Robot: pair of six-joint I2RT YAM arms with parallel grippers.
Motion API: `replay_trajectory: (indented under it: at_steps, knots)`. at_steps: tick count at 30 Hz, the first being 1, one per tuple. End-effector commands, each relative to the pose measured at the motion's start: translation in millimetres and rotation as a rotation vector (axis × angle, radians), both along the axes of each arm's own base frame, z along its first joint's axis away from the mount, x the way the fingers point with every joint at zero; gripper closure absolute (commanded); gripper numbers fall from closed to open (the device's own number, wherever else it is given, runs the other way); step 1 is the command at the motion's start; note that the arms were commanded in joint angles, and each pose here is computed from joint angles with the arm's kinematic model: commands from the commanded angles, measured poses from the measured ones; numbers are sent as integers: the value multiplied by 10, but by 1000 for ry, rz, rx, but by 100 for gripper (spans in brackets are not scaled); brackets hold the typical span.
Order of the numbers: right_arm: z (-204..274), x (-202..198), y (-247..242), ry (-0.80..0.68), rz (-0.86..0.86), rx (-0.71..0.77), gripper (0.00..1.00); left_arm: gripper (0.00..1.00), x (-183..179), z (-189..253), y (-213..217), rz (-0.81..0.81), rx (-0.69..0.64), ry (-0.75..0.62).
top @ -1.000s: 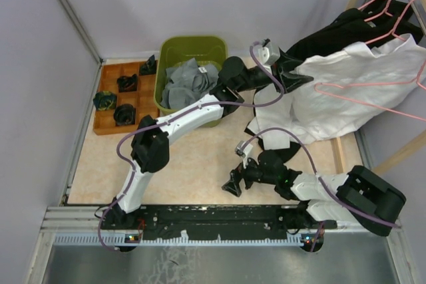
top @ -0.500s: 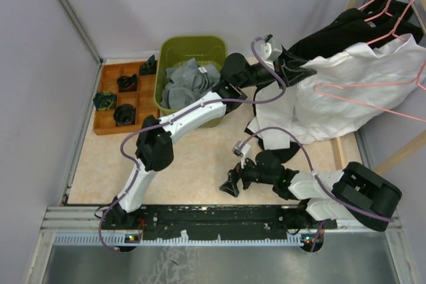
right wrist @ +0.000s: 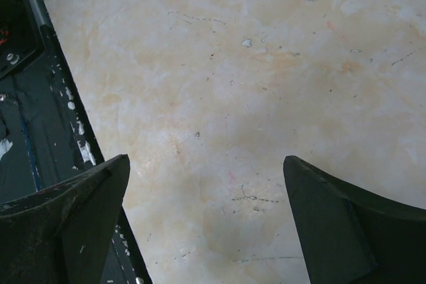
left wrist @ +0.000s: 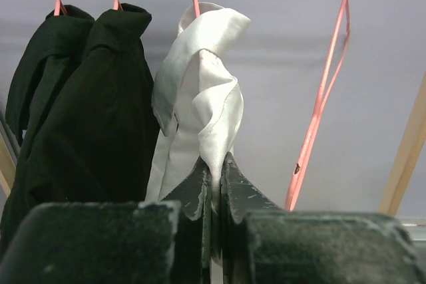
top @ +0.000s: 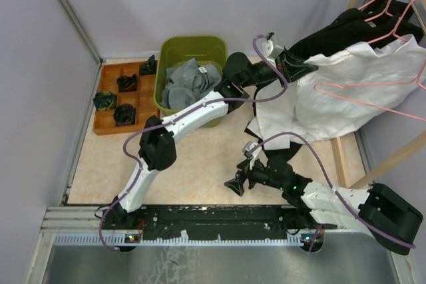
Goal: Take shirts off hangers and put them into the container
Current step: Pick up the hanger from the clothesline.
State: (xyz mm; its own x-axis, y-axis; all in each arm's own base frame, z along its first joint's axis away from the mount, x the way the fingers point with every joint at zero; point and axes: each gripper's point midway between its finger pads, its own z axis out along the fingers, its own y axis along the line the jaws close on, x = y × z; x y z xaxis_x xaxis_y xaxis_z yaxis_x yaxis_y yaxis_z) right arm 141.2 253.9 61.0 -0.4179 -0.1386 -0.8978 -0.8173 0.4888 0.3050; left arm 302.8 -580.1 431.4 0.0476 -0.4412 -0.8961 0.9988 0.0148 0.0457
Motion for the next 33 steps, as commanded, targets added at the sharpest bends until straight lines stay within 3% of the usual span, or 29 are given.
replay_trajectory:
  at_steps: [1,17,33]
  knots:
    - [128,77,-16,-70,-33,30,1,100,-49,159,0,-9,-56,0]
    - [140,102,-76,-72,-73,37,1,100,-264,805,400,9,-280,-53]
    - [134,111,-82,-68,-78,29,1,100,-348,946,560,20,-320,-88]
